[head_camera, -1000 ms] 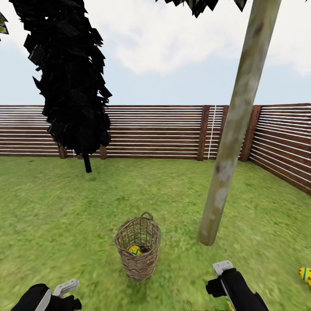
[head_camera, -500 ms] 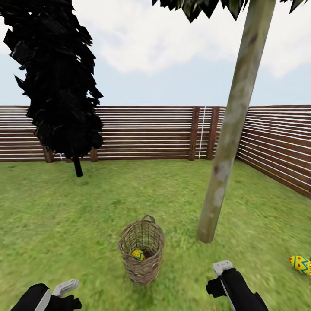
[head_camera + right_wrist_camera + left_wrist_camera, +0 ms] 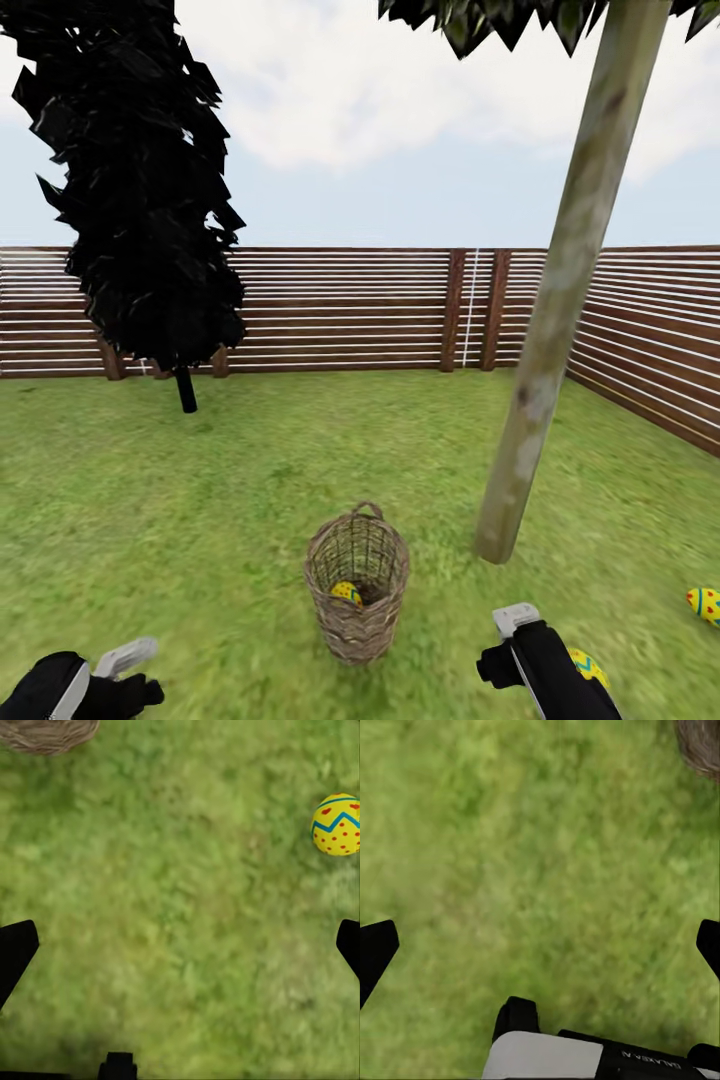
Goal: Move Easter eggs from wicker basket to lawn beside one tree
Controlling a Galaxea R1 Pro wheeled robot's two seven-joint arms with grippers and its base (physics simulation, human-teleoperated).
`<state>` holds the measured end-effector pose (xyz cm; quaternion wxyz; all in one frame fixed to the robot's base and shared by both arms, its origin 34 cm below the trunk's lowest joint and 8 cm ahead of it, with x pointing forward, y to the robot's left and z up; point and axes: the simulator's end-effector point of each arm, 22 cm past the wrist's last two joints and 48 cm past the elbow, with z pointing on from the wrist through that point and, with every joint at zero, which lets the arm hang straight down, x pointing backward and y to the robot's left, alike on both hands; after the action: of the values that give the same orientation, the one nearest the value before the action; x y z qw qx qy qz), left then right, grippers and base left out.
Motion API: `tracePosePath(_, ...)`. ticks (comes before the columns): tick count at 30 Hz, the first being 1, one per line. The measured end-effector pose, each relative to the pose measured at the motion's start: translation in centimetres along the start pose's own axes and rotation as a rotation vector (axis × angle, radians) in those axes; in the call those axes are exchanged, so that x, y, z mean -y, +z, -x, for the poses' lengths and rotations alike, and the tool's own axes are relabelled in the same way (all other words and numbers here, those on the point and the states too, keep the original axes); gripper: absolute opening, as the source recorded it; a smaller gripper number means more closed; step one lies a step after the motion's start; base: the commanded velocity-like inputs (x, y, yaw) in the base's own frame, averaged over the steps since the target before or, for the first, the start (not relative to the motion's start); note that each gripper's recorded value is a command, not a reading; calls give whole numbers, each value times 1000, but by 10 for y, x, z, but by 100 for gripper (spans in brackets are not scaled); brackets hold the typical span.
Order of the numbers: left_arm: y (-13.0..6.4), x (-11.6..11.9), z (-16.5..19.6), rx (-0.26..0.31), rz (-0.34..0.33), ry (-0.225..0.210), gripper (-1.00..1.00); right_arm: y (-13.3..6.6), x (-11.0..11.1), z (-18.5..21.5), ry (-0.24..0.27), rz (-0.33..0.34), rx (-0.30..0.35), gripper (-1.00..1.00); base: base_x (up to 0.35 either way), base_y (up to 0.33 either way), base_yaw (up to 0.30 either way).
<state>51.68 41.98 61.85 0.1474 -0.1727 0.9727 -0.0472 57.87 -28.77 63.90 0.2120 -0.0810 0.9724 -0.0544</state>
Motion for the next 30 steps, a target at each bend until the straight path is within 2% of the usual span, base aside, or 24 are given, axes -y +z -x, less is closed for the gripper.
tracePosePath(2,-30,-57,33,74,30,-96,100,-3,1,2,0,0,1,100,0,338,0)
tracePosePath(4,-42,-65,45,106,-1,-139,100,-6,1,3,0,-1,1,100,0,337,0)
tracePosePath(6,-49,-66,52,126,-20,-152,100,-9,2,4,0,-1,1,100,0,338,0)
tracePosePath(11,-60,-65,71,200,-28,-142,100,-16,4,8,1,-1,0,100,0,337,0)
tracePosePath(19,-100,-53,116,316,-36,-104,100,-29,9,15,4,-4,6,100,0,334,0)
tracePosePath(24,-115,-42,135,383,-45,-82,100,-36,11,18,4,-6,6,100,0,331,0)
tracePosePath(28,-123,-39,142,405,-46,-77,100,-42,11,21,3,-6,7,100,0,325,0)
tracePosePath(30,-122,-32,140,399,-53,-77,100,-45,12,23,3,-8,9,100,0,323,0)
